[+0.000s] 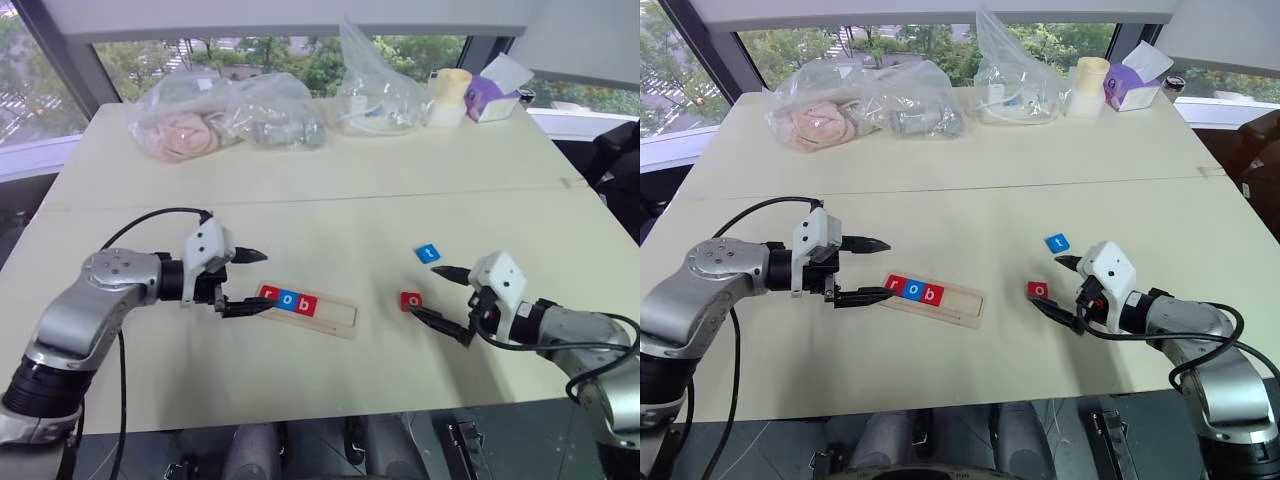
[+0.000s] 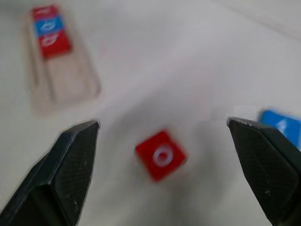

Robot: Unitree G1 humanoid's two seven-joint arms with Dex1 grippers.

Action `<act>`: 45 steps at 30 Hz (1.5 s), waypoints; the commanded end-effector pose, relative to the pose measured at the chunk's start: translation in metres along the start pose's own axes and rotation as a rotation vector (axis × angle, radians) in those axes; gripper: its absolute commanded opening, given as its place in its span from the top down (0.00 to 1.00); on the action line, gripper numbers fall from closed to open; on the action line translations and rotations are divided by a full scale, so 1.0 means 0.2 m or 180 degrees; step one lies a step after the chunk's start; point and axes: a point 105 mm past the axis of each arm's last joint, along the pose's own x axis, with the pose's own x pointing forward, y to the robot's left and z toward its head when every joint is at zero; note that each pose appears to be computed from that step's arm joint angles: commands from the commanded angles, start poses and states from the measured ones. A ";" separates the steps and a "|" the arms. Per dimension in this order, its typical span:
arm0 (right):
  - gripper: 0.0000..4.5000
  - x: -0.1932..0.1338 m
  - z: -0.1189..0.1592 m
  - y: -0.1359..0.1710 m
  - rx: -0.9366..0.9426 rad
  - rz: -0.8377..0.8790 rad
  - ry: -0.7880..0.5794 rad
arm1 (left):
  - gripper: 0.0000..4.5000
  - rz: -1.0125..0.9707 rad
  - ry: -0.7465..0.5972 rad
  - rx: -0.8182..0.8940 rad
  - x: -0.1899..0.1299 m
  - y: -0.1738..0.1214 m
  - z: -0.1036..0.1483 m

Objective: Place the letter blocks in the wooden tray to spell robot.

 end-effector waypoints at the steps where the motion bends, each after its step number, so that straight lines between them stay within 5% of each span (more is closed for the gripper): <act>1: 0.01 0.00 -0.09 -0.08 -0.0233 0.0167 0.0124 | 0.00 -0.0114 0.0064 0.0299 -0.05 -0.02 0.08; 9: 0.01 0.14 -0.14 -0.14 -0.0295 0.0359 0.0042 | 0.00 -0.0155 0.0305 0.0466 -0.03 -0.06 0.04; 12: 0.20 0.16 -0.14 -0.13 -0.0378 0.0435 0.0020 | 0.00 -0.0133 0.0294 0.0419 -0.03 -0.07 0.03; 17: 0.75 0.14 -0.10 -0.09 -0.0444 0.0562 -0.0054 | 0.00 -0.0049 0.0281 0.0314 -0.06 -0.05 0.01; 30: 0.76 0.23 0.24 0.18 -0.0580 0.0812 -0.0248 | 0.00 -0.0011 0.0415 0.0215 -0.09 -0.03 -0.06; 36: 0.76 0.36 0.29 0.35 -0.0359 0.0695 -0.0152 | 0.00 -0.0001 0.0424 0.0218 -0.08 -0.03 -0.06; 45: 0.76 0.46 0.30 0.37 -0.0410 0.0579 -0.0137 | 0.00 0.0010 0.0375 0.0208 -0.05 -0.05 -0.07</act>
